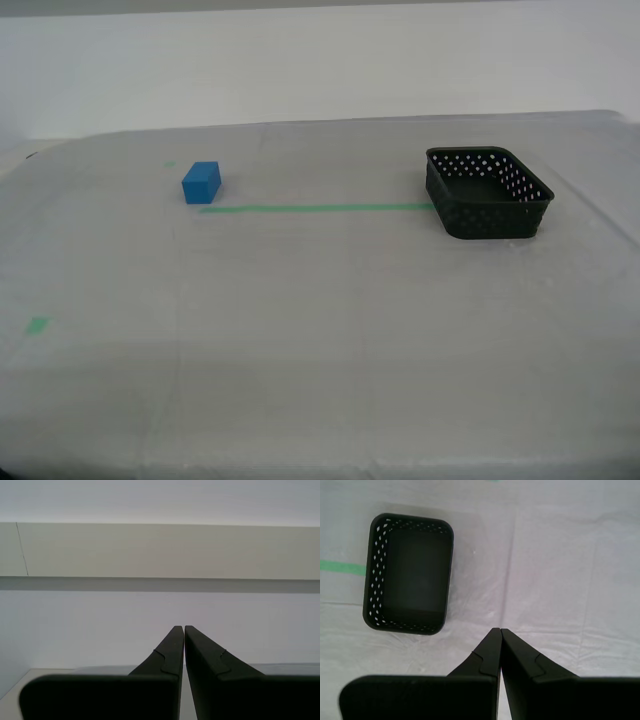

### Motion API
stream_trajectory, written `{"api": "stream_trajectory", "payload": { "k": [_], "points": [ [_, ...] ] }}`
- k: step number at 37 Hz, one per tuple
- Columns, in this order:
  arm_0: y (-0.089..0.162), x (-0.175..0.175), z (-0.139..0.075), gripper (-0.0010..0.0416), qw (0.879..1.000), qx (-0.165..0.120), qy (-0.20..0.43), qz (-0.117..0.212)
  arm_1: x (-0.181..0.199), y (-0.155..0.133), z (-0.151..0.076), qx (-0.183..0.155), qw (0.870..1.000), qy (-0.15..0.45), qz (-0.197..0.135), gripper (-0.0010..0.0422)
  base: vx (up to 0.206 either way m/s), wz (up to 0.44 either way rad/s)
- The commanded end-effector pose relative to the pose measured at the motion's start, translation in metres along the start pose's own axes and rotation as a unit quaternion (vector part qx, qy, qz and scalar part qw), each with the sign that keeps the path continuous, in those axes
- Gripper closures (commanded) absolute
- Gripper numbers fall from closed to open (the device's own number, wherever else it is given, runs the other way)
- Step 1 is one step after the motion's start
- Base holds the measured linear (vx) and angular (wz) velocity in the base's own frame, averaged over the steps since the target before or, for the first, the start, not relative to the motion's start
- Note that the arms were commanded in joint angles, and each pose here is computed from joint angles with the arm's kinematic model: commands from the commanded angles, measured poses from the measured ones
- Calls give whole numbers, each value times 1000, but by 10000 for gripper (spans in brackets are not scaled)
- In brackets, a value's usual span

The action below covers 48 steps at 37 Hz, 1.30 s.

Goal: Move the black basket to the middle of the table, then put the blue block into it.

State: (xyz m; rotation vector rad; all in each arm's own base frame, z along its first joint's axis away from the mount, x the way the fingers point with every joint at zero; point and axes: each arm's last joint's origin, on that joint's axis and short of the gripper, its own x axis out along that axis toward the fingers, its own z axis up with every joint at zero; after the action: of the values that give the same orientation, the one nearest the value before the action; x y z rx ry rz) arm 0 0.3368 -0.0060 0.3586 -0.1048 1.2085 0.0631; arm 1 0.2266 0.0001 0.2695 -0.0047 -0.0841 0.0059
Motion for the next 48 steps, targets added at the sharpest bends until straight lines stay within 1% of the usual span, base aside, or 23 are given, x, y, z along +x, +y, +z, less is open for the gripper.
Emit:
{"api": "stream_trajectory", "payload": {
  "k": [1, 4, 14, 18, 23, 31, 36, 43, 48],
  "points": [
    [0, -2, 0, 406, 1000, 12, -1, -2, 0, 0, 1, 1, 1000, -3, 0, 412, 0, 0],
    [1, -1, 0, 406, 1000, 24, 0, 4, 0, 0, 1, 1, 1000, -3, 0, 412, 0, 0],
    [3, -1, 0, 397, 1000, 25, -1, 5, 0, 0, 1, 1, 1000, -3, 0, 412, 0, 0],
    [3, -1, 0, 376, 1000, 25, -1, 5, 0, 0, 1, 1, 1000, -3, 0, 412, 0, 0],
    [4, -1, 0, 338, 1000, 24, 0, 5, 0, 0, 1, 1, 1000, -3, 0, 412, 0, 0],
    [6, -1, 0, 260, 1000, 22, -1, 6, 0, 0, 1, 1, 1000, -3, 0, 412, 0, 0],
    [7, -1, 0, 194, 1000, 23, -1, 7, 0, 0, 1, 1, 1000, -3, 0, 412, 0, 0],
    [7, -1, 0, 99, 999, 41, -1, 7, 0, 0, 1, 1, 1000, -3, 0, 412, 0, 0],
    [7, -1, 0, 46, 999, 53, 0, 7, 0, 0, 1, 1, 1000, -3, 0, 412, 0, 0]
  ]
}}
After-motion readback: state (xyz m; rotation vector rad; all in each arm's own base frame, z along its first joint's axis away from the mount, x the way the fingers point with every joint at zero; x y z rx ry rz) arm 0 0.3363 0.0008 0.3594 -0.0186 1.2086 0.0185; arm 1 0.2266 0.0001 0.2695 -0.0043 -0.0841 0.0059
